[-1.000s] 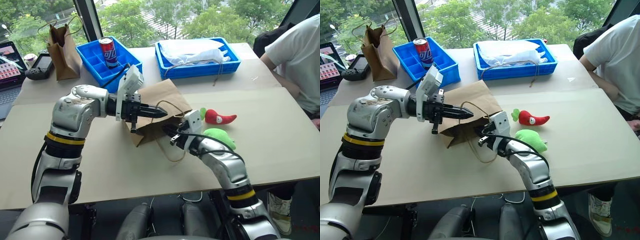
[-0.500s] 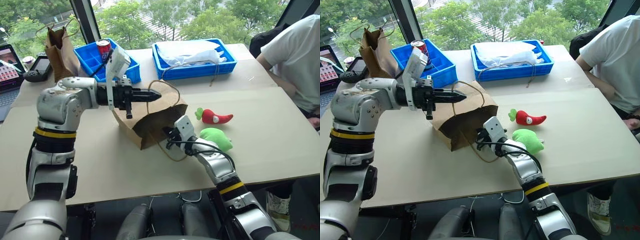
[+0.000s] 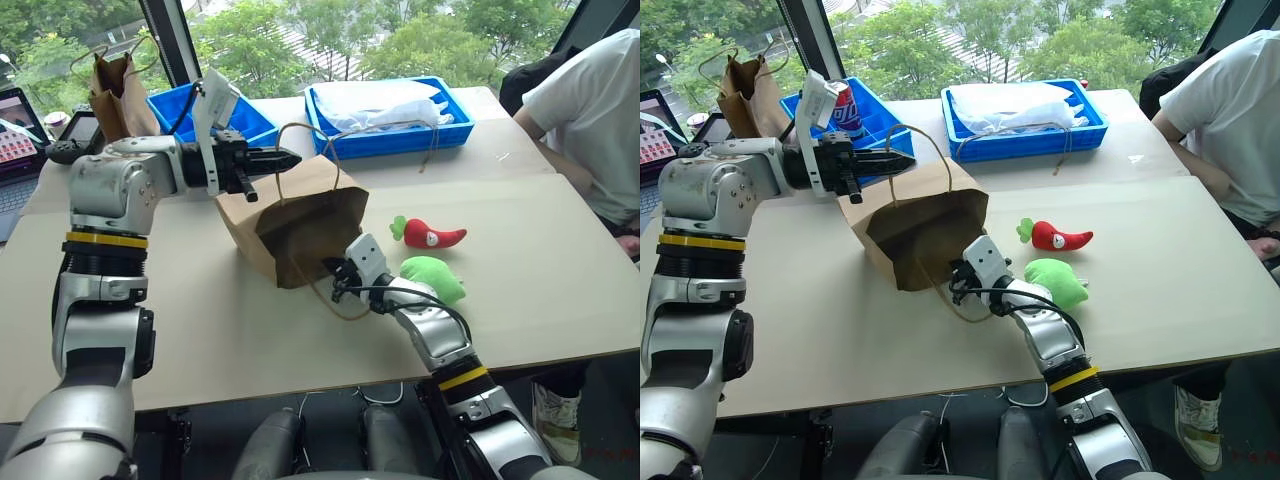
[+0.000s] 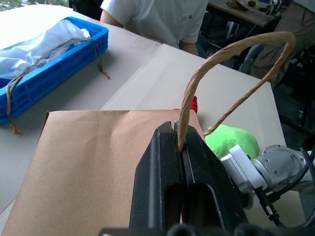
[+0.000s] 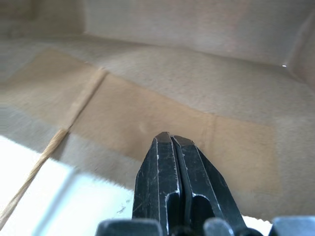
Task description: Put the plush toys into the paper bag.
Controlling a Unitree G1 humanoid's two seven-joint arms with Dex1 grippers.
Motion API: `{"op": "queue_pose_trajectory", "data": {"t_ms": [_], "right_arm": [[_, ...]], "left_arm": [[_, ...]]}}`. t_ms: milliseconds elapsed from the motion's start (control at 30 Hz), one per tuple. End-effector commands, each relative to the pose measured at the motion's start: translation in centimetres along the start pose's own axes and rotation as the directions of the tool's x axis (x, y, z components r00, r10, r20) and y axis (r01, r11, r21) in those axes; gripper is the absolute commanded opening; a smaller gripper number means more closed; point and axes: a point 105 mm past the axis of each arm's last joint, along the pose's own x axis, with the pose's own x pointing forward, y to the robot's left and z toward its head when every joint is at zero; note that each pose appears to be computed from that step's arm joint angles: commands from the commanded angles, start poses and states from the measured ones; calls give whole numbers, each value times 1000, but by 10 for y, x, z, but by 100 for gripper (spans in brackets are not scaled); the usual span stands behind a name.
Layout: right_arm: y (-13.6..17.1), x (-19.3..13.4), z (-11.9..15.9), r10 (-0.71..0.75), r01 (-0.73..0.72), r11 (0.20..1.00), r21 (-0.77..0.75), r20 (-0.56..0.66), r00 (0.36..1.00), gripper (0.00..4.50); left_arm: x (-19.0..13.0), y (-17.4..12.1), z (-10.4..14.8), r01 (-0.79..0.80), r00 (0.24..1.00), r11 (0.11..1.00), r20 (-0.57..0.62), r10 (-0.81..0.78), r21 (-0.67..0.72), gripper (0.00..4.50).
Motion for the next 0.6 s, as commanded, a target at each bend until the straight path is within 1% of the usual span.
{"op": "queue_pose_trajectory", "data": {"t_ms": [33,100,167,233,300,333,400,433,500,533,600], "right_arm": [[6,-10,36,47,-53,998,46,128,991,4],[4,-18,56,74,-80,996,32,165,984,4],[-1,-27,70,107,-104,994,-25,144,984,4],[-10,-43,92,143,-136,989,-56,138,980,4],[-19,-64,111,188,-182,981,-63,118,975,60],[-25,-73,113,188,-182,980,-80,82,979,81],[-40,-92,110,160,-161,979,-121,-21,987,142],[-49,-103,108,132,-140,982,-128,-68,989,180],[-61,-124,98,89,-107,989,-106,-158,983,248],[-64,-133,90,81,-102,991,-91,-210,974,279],[-66,-145,66,65,-80,996,-40,-289,955,364]], "left_arm": [[1,-11,17,43,997,999,56,-44,5,0],[2,-21,12,102,994,995,30,-102,11,0],[4,-27,9,138,990,990,17,-138,4,0],[5,-29,8,158,987,987,15,-158,-1,0],[6,-28,9,160,987,987,25,-160,-9,0],[6,-28,8,158,987,987,27,-158,-11,0],[7,-27,7,159,987,987,27,-158,-13,0],[7,-28,7,160,987,987,26,-160,-14,0],[8,-30,6,172,985,985,29,-172,-19,0],[8,-30,6,177,984,984,29,-176,-20,0],[8,-33,5,193,981,981,25,-192,-26,0]]}}
